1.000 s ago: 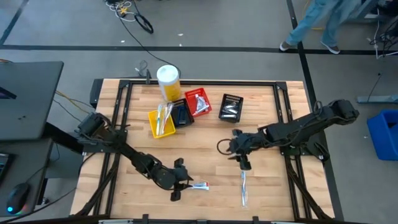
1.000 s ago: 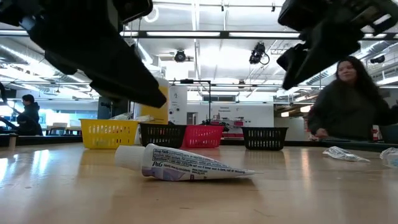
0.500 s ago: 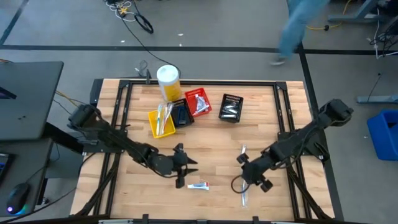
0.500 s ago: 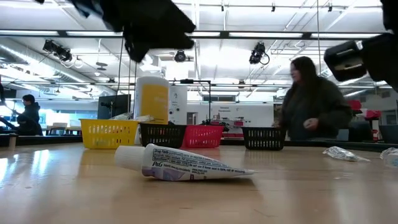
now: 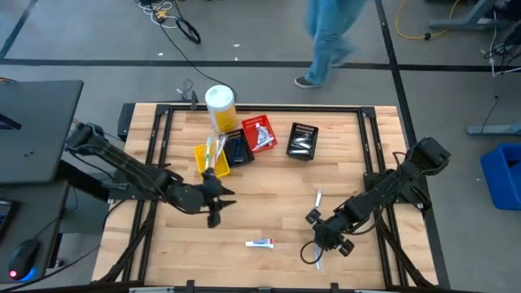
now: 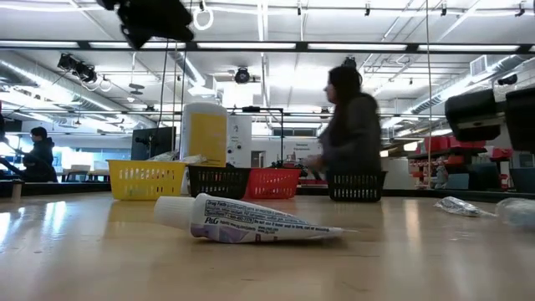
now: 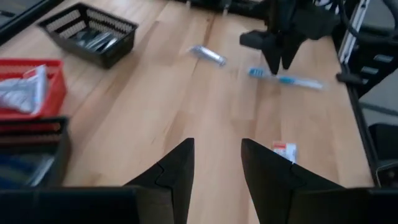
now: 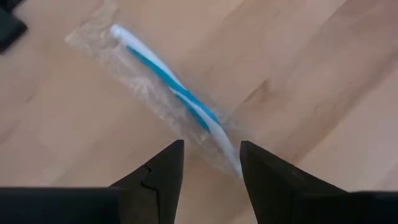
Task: Pick & Place Travel size toiletries
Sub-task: Put the blue toothbrush into the yellow bin
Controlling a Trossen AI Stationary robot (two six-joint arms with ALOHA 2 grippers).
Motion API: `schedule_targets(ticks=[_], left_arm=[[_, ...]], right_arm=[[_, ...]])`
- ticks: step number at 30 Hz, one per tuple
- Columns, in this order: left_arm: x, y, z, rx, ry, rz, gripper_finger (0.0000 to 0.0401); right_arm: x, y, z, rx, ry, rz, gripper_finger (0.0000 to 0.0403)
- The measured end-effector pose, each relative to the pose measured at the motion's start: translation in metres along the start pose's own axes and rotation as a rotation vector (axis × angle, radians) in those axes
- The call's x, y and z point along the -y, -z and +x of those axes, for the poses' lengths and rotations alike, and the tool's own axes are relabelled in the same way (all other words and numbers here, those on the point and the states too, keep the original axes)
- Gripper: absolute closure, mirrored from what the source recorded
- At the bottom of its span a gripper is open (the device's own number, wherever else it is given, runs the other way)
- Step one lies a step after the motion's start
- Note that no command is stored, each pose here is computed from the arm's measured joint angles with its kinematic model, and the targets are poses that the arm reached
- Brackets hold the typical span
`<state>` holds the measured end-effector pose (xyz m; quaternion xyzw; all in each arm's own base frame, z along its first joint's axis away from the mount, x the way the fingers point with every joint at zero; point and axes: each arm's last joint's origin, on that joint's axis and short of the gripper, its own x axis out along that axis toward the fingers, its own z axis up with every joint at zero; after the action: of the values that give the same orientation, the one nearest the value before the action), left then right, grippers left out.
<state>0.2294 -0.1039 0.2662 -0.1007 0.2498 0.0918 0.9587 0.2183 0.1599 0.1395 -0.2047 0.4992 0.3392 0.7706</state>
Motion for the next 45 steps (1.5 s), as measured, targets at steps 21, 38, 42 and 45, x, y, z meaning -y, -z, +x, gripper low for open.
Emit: schedule_targets(ticks=[21,38,42,45], left_arm=[[-0.042,-0.004,-0.063,0.014,-0.148,-0.076,0.0262],[-0.030,0.022,-0.038,0.003,-0.147,-0.230,0.0262],[-0.023,0.026,-0.026,0.006,-0.145,-0.234,0.0262],[-0.017,0.028,-0.015,0.012,-0.145,-0.224,0.0262]], right_arm=[[0.018,0.002,0.016,-0.011,0.037,0.023,0.0346],[0.067,0.005,-0.034,0.110,0.381,0.121,0.0394],[0.084,0.004,-0.049,0.163,0.531,0.151,0.0394],[0.097,0.004,-0.054,0.194,0.587,0.122,0.0394]])
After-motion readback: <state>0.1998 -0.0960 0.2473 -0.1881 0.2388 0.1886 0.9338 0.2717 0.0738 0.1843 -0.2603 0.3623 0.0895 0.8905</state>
